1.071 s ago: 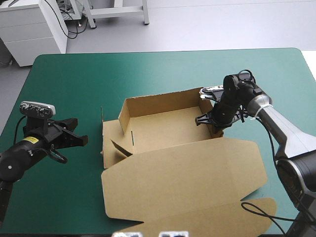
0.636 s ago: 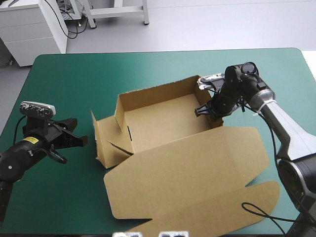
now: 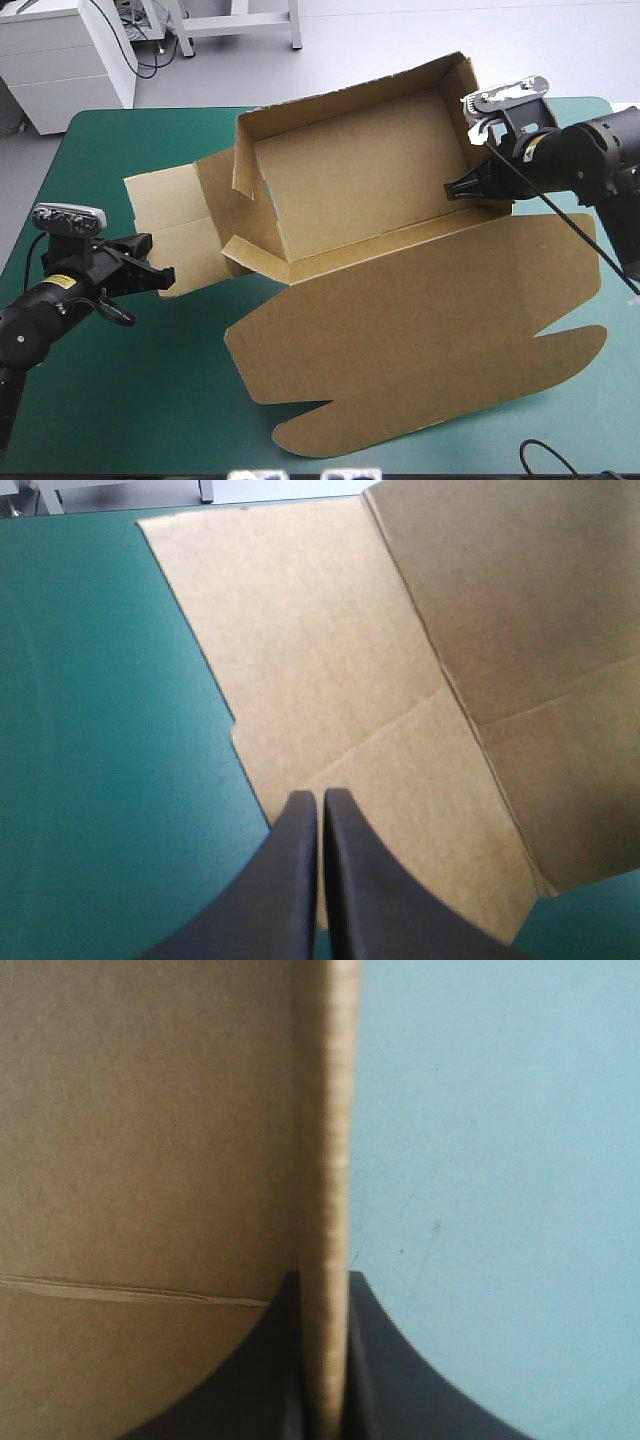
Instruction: Fold the box
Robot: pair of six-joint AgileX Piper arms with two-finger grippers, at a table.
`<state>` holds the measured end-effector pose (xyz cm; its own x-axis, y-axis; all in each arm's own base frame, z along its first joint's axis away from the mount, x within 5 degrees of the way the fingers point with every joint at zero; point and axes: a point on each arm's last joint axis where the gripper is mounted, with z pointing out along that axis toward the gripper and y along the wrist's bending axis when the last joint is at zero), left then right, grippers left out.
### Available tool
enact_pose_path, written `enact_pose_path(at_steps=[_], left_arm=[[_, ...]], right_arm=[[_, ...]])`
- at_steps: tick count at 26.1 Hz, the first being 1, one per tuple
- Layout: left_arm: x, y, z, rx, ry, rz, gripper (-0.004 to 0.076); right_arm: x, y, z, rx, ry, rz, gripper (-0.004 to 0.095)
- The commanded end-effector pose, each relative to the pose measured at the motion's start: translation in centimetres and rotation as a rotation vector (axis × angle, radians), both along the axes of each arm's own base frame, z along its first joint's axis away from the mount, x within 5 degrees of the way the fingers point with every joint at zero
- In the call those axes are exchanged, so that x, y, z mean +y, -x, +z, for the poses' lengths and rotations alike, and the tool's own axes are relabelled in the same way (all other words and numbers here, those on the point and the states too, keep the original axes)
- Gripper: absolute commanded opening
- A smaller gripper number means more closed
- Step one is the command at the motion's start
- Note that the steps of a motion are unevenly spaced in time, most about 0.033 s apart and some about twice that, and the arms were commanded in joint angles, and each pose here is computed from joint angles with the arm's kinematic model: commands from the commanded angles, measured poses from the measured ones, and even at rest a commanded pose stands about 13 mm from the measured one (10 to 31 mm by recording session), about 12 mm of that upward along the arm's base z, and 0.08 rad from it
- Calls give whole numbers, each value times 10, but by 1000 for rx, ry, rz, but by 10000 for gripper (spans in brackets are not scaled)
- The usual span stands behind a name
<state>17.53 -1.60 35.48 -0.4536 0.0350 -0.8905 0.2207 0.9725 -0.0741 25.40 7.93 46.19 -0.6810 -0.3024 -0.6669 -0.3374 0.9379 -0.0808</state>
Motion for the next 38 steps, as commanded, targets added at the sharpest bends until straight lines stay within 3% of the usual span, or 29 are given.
enact_pose_path(at_steps=[1, 8, 16, 25, 33, 38], left_arm=[[3, -1, 22, -111, 0, 43, 9], [22, -5, 34, -105, -123, 214, 9], [34, -19, 24, -42, -91, 302, 9], [37, -50, -3, 86, -77, 299, 9], [16, -63, -16, 163, 94, 120, 9], [-8, -61, -14, 164, 154, -38, 9]], right_arm=[[-7, 19, 23, -84, -34, -10, -19], [-14, 39, 37, -142, -43, -17, -19], [-21, 54, 46, -188, -40, -30, -19], [-22, 78, 59, -230, -119, 16, -19], [-5, 69, 53, -171, -200, 136, -19], [6, 44, 40, -120, -201, 151, -19]])
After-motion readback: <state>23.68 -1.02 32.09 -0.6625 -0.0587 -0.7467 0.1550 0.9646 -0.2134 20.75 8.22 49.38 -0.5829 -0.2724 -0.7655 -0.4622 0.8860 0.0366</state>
